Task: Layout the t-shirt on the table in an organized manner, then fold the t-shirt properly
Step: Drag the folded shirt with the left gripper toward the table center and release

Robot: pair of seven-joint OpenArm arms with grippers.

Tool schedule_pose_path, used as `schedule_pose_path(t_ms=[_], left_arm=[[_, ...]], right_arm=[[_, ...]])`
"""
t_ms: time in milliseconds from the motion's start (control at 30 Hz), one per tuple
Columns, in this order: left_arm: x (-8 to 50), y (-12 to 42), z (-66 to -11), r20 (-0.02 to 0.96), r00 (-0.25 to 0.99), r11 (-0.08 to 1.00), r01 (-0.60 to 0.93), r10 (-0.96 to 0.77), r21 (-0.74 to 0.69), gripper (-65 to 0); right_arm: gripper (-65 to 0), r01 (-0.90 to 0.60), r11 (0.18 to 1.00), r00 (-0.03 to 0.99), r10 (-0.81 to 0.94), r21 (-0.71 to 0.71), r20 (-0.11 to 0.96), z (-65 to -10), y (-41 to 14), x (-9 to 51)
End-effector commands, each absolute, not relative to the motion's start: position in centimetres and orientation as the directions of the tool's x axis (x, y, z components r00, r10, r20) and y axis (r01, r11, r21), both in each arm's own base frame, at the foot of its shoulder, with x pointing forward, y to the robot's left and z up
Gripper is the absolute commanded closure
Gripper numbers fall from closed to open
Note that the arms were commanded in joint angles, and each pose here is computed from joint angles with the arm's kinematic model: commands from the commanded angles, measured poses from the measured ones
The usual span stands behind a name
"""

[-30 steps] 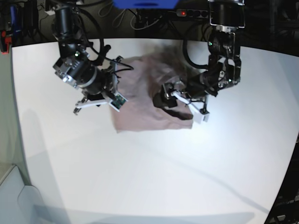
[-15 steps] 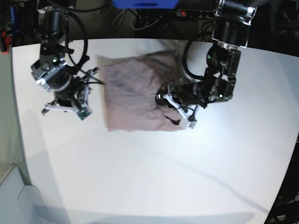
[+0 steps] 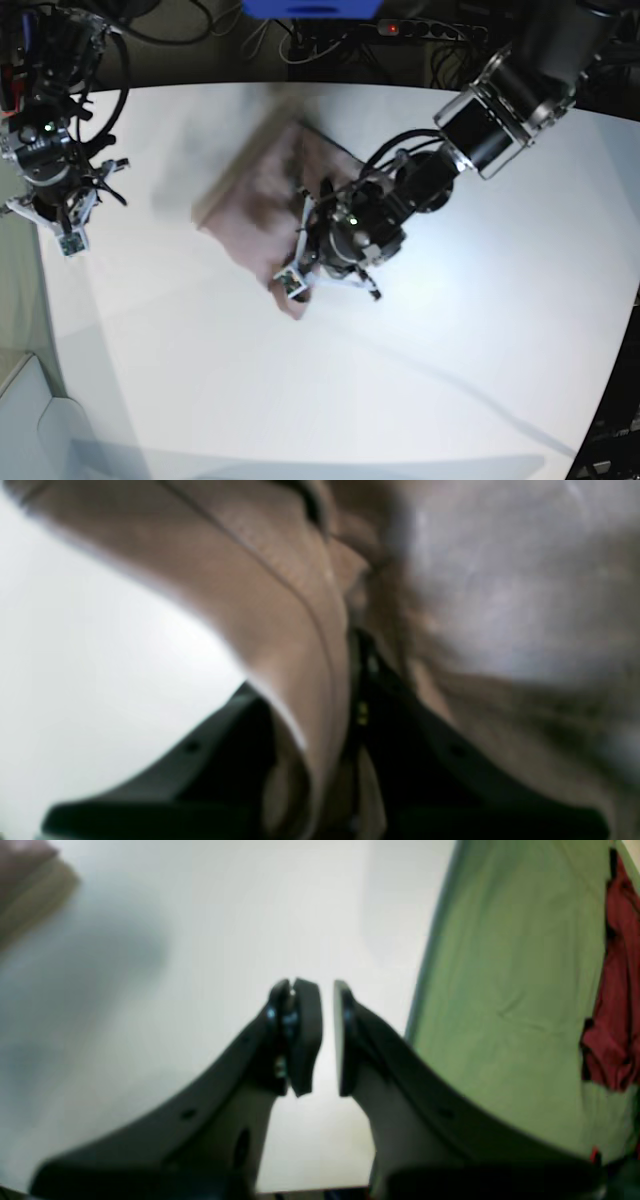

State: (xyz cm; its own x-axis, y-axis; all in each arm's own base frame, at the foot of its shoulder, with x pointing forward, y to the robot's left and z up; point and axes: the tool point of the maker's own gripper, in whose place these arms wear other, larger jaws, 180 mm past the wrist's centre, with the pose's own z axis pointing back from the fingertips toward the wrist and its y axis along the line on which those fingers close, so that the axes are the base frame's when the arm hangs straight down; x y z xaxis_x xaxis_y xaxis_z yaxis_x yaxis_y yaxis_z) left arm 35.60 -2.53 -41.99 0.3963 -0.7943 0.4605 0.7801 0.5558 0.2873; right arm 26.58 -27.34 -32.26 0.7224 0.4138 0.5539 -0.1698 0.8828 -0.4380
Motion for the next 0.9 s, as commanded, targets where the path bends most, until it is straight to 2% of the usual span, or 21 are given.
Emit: schedule_pose_path(t_ms=[0,167,267,333,467,700,867], left_arm=[[36.2,-3.7,-41.0,0.478,0.349,0.528,0.789,-0.806,0.315,-0.3],[34.9,-9.1,-39.8,0.466,0.124,0.331,0.857,-0.876,0.395,-0.3],[32.7,-11.7,-39.7,0.408,-0.068,0.107,0.914,-0.91,0.391,-0.3],[31.4,-13.1,-39.5,0.392,-0.156,0.003,0.927,-0.907,0.375,-0.3],[32.7,-13.0,-38.9,0.314,-0.245,-0.084,0.89,-0.917,0.448,-0.3],[35.6,-9.6,-41.2,0.121,-0.252,-0.165,0.861,-0.96,0.481,-0.3],[35.6,-10.1,-41.2,0.101,-0.27,-0.19,0.855,-0.957,0.483,-0.2]], right_arm=[[-6.3,-0.147,0.875,0.705,0.419,-0.461,0.571,-31.1,-28.0,26.9],[-6.3,-0.113,0.884,0.739,0.38,-0.453,0.557,-31.8,-29.2,25.2],[-6.3,-0.115,0.887,0.759,0.368,-0.446,0.537,-32.6,-29.4,24.0],[-6.3,-0.12,0.887,0.766,0.369,-0.446,0.527,-32.9,-29.4,23.6],[-6.3,-0.122,0.887,0.778,0.364,-0.445,0.513,-33.3,-29.6,22.9],[-6.3,-0.07,0.893,0.798,0.317,-0.444,0.513,-33.3,-30.9,21.8],[-6.3,-0.055,0.894,0.802,0.305,-0.444,0.513,-33.3,-31.2,21.5]])
